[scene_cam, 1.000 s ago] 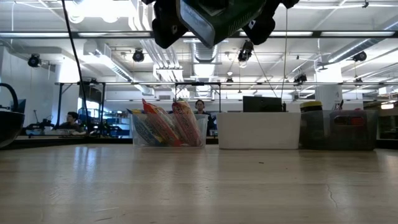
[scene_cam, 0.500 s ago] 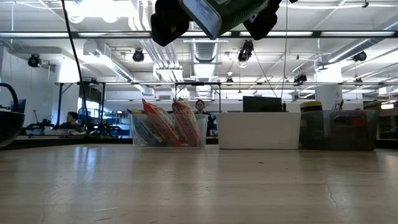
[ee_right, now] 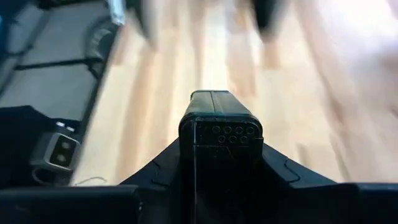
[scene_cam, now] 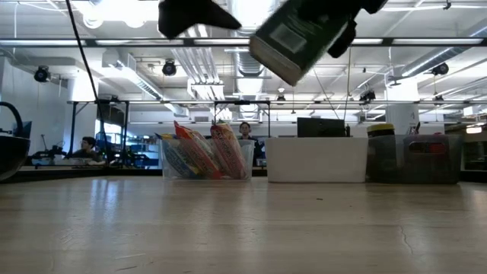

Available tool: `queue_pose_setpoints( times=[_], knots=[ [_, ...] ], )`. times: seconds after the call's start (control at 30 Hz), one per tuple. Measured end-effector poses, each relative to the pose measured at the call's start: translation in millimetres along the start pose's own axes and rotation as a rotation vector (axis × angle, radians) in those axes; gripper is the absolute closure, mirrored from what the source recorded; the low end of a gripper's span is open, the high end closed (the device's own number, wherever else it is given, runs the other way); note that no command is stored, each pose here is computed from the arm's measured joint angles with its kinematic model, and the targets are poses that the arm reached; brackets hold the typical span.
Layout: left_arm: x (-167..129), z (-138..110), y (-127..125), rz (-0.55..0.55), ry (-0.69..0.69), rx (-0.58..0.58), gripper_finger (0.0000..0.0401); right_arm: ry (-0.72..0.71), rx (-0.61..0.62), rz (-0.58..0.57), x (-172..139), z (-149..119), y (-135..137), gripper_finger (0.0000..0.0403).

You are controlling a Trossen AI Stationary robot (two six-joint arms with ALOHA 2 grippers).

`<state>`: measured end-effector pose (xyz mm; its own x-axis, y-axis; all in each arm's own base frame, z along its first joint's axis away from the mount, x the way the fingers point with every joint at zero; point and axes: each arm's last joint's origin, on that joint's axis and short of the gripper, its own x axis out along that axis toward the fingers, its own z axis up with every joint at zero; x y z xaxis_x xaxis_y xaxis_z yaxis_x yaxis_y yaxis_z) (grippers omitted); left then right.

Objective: Pick & Place Food Item
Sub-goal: Put the black seasoning can into the black bin

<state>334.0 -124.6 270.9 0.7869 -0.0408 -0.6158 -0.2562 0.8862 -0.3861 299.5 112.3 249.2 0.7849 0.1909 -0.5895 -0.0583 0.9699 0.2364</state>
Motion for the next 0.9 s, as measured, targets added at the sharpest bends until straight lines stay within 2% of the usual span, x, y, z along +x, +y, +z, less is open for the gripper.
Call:
queue_pose_setpoints(
  times=[0.17,0.43,0.63,0.77,0.9],
  knots=[
    [-18.8,-3.8,-12.7,0.044,-0.092,0.14,0.0073,0.129,0.068,-0.158,-29.2,9.6,-11.1,0.0287],
    [-27.8,-23.2,-23.0,0.068,-0.035,0.327,0.0073,0.356,0.154,-0.466,-97.8,13.0,-40.9,0.0287],
    [-36.6,-21.8,-17.8,0.127,-0.037,0.327,0.0073,0.374,0.196,-0.531,-133.6,3.0,-66.0,0.0287],
    [-40.4,-22.4,-14.2,0.188,-0.045,0.342,0.0073,0.379,0.169,-0.551,-145.1,-5.8,-81.3,0.0287],
    [-41.1,-23.1,-11.8,0.213,-0.039,0.351,0.0073,0.486,0.132,-0.553,-146.0,-20.4,-95.5,0.0287]
  ],
)
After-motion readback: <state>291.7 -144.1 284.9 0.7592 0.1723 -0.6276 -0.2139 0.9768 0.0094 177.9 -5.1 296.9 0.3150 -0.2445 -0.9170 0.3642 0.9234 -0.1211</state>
